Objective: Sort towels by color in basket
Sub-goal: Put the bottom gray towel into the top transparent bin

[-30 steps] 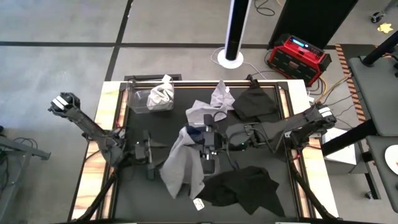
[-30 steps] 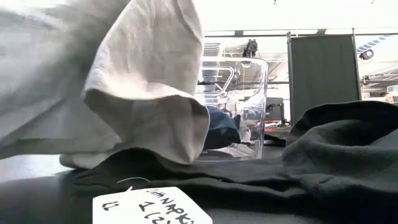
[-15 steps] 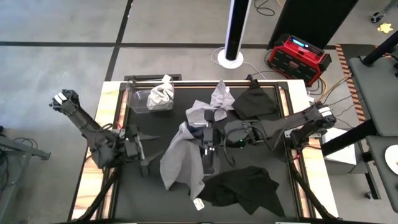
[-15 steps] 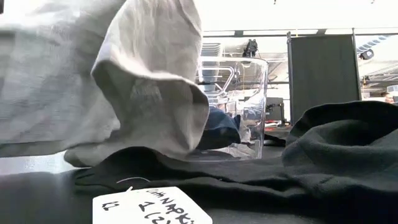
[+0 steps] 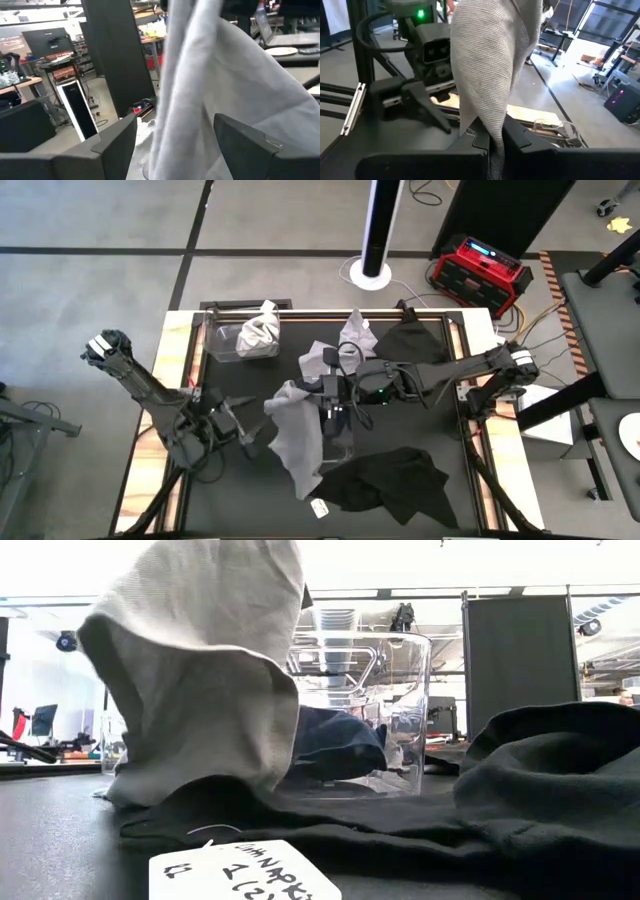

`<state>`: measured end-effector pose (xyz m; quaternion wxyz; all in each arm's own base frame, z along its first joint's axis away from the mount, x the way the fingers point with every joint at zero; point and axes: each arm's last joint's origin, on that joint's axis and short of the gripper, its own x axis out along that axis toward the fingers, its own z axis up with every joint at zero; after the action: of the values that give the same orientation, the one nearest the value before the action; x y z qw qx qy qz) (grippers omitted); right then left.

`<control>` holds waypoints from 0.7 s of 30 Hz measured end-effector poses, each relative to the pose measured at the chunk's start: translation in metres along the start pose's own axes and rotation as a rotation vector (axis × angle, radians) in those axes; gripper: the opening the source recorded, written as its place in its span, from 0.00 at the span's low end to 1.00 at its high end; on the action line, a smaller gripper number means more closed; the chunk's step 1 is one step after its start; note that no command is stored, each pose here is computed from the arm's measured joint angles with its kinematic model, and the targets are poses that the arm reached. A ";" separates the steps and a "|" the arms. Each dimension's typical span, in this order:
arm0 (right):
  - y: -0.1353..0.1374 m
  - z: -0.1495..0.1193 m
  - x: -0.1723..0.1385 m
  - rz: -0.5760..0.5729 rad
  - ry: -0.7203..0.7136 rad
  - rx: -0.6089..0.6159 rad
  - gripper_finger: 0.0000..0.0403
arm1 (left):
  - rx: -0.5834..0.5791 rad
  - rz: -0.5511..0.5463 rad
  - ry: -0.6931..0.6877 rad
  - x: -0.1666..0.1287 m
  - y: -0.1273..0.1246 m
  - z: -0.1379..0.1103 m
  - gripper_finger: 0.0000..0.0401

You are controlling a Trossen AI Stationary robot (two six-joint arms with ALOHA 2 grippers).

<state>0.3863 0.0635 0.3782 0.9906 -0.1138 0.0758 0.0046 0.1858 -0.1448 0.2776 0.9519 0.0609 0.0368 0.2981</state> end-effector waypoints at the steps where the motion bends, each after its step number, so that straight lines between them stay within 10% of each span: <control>1: 0.000 0.000 0.000 -0.001 0.000 0.000 0.02 | 0.006 -0.007 0.003 0.002 -0.001 -0.001 0.64; 13: 0.004 0.007 0.000 0.181 -0.104 0.051 0.02 | 0.112 -0.202 0.037 0.028 -0.007 -0.009 0.56; 21: 0.004 0.014 -0.002 0.222 -0.139 0.054 0.02 | 0.146 -0.232 0.035 0.028 -0.009 -0.010 0.11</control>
<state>0.3865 0.0705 0.3906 0.9896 -0.0773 0.0189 0.1199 0.2124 -0.1351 0.2655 0.9721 0.1203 0.0818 0.1838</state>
